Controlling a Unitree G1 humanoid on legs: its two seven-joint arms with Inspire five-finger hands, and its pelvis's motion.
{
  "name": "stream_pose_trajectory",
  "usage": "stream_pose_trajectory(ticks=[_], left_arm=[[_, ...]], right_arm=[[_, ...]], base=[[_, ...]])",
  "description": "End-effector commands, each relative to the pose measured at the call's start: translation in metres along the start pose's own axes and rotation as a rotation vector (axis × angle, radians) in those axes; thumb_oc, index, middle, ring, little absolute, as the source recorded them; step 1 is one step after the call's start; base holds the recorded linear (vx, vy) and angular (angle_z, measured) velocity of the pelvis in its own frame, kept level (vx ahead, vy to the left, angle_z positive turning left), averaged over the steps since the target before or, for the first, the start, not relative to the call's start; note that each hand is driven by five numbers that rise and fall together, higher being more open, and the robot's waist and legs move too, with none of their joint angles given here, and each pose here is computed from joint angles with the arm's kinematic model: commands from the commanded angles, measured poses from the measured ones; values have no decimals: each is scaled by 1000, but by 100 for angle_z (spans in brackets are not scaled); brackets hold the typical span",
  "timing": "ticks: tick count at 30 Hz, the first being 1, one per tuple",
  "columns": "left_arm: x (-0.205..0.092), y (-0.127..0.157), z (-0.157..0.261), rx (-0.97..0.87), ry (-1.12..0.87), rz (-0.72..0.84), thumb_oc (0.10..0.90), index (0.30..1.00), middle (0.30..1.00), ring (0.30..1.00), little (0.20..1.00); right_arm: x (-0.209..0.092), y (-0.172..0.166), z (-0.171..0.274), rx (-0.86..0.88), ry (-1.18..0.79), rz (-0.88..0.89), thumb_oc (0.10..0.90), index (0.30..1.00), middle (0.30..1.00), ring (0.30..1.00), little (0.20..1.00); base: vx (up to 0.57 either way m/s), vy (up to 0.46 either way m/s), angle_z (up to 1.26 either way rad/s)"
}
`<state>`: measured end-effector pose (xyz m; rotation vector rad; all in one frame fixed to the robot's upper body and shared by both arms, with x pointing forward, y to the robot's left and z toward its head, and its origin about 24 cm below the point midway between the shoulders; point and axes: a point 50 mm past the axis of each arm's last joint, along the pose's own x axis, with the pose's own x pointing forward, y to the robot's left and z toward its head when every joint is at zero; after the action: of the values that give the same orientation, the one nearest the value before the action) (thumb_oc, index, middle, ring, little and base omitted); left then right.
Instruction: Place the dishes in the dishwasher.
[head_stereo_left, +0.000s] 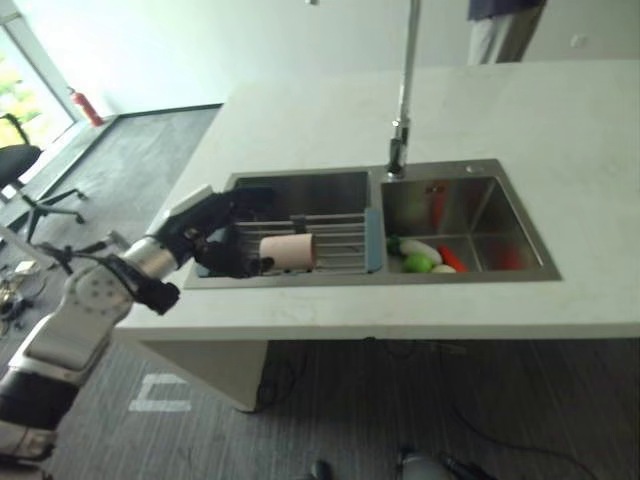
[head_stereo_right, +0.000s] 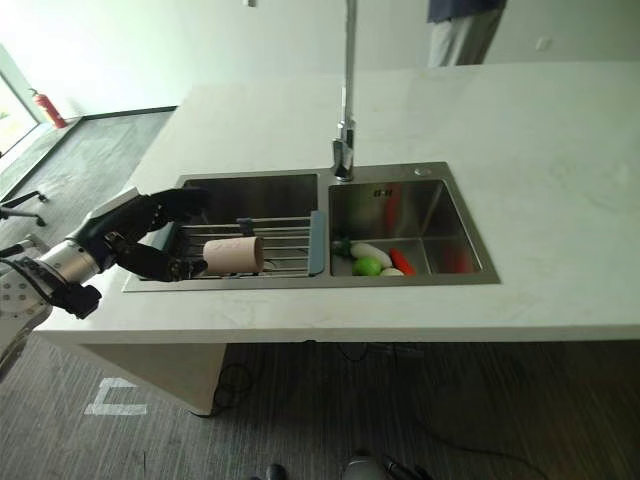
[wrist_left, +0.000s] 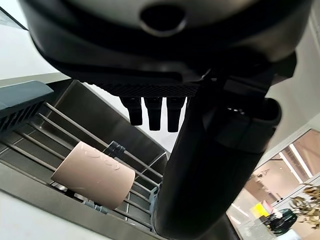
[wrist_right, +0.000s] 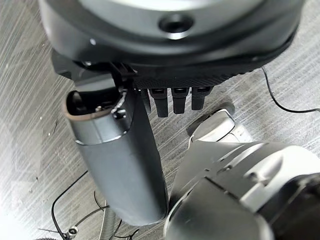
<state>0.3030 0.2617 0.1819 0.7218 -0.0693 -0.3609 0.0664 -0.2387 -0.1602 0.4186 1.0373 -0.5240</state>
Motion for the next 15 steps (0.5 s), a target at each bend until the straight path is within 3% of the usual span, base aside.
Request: stream_pose_trajectory(ticks=[1,15], left_arm=[[-2,59,38,135,-84,238,800,900,900,900,900],[8,71,41,379,-45,342,800,900,900,900,900]], right_arm=[[-3,-4,-4,-110,10,17,800,900,900,900,900],[-3,-2,7,-144,-20,43,800,900,900,900,900]], base=[[-7,-15,-22],[-6,-3,-8]])
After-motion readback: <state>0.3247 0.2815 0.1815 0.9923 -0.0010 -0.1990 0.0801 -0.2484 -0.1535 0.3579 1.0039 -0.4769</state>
